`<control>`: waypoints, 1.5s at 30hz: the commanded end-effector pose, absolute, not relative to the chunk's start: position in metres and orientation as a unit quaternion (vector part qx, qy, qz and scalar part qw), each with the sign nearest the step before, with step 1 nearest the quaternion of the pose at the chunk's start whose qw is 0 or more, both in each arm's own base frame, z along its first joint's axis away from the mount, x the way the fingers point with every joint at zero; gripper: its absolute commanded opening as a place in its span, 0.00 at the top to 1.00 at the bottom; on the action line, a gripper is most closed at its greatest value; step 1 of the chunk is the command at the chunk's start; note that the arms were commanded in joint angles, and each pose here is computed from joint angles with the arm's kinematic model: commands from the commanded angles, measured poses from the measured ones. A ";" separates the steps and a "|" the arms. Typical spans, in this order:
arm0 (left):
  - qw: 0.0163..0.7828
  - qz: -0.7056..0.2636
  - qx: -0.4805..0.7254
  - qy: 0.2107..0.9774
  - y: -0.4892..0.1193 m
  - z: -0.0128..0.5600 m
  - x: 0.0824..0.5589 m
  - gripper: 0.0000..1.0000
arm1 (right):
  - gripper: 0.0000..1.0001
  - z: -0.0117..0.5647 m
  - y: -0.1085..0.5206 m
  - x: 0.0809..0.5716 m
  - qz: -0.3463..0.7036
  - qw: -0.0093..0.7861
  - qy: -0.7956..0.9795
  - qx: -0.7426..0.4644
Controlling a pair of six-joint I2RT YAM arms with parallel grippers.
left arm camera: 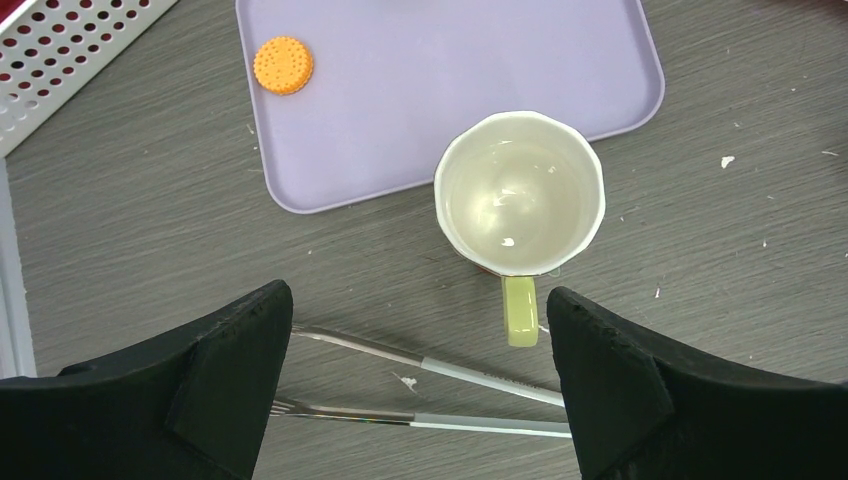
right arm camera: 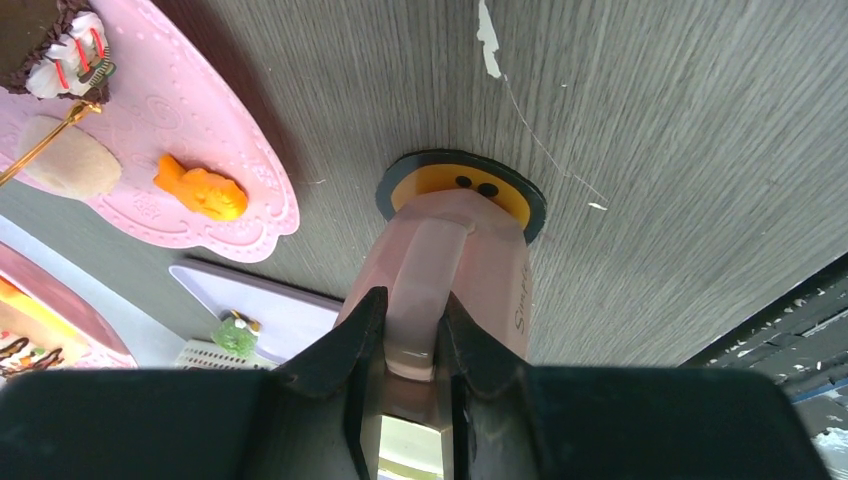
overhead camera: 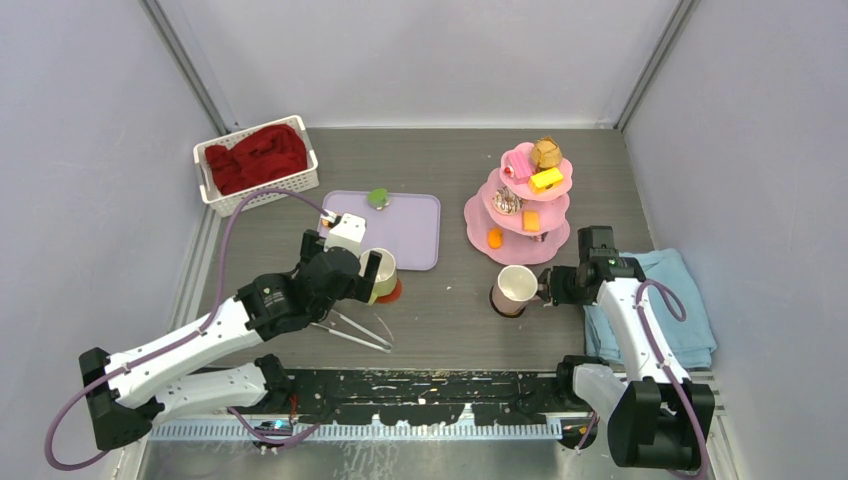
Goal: Serve the afternoon tea
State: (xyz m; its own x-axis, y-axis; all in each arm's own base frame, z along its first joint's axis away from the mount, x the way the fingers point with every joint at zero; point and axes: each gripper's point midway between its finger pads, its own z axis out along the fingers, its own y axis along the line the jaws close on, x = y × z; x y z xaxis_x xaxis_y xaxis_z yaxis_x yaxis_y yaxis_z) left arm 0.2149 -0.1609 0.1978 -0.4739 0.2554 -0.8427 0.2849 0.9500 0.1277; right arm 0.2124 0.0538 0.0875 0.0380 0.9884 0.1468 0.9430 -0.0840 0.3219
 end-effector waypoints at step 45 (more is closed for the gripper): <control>0.531 -0.026 0.116 0.839 -0.154 0.280 0.225 0.01 | 0.18 0.485 -0.031 0.322 0.039 0.692 0.698 0.182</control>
